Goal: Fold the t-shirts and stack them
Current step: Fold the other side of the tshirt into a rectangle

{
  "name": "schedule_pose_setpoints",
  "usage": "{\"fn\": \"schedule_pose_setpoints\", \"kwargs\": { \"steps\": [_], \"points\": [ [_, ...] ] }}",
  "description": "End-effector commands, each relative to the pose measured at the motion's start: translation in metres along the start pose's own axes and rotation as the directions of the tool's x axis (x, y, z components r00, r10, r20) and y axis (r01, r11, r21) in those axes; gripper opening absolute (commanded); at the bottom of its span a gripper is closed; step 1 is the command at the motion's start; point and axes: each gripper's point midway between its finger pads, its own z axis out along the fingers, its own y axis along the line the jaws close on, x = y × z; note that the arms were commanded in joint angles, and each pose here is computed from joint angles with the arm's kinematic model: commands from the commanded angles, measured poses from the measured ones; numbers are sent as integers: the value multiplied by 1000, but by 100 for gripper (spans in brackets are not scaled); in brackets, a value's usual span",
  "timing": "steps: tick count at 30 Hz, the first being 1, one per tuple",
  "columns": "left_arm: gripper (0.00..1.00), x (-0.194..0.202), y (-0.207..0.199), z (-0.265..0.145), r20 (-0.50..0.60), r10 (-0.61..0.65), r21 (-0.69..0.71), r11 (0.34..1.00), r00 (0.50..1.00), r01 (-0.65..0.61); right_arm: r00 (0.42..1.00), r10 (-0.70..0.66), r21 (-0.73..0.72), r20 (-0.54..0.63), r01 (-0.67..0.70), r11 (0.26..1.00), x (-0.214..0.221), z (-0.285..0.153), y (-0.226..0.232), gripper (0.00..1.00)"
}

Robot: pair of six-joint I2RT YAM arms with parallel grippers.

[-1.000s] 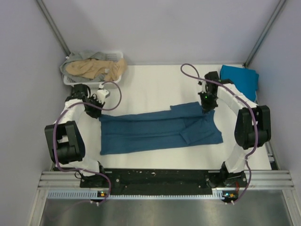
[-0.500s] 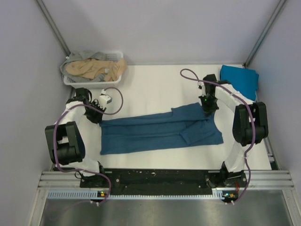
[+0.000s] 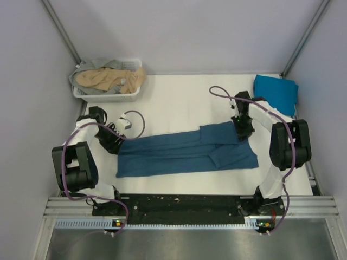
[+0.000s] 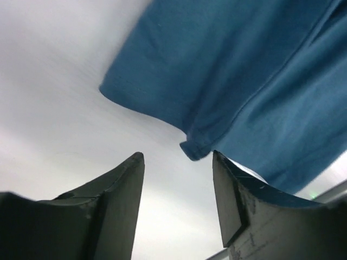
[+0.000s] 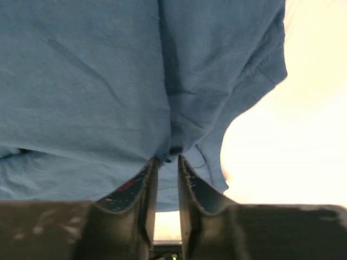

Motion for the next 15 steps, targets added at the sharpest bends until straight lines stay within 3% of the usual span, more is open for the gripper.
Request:
{"fn": "schedule_pose_setpoints", "kwargs": {
  "steps": [1,3,10,15],
  "points": [
    [59,-8,-9,-32,24,106,19,994,994,-107,999,19,64,51,-22,998,-4,-16,-11,28],
    [60,-20,-15,-45,63,122,55,991,990,-126,996,18,17,87,-19,1000,-9,-26,-4,36],
    [49,-62,-26,-41,179,100,118,985,979,-122,963,58,-133,263,-24,991,-62,-50,20,41],
    [52,-61,-26,-10,143,82,149,983,986,-103,969,123,-164,214,-89,982,-72,-26,17,41]
  ]
}}
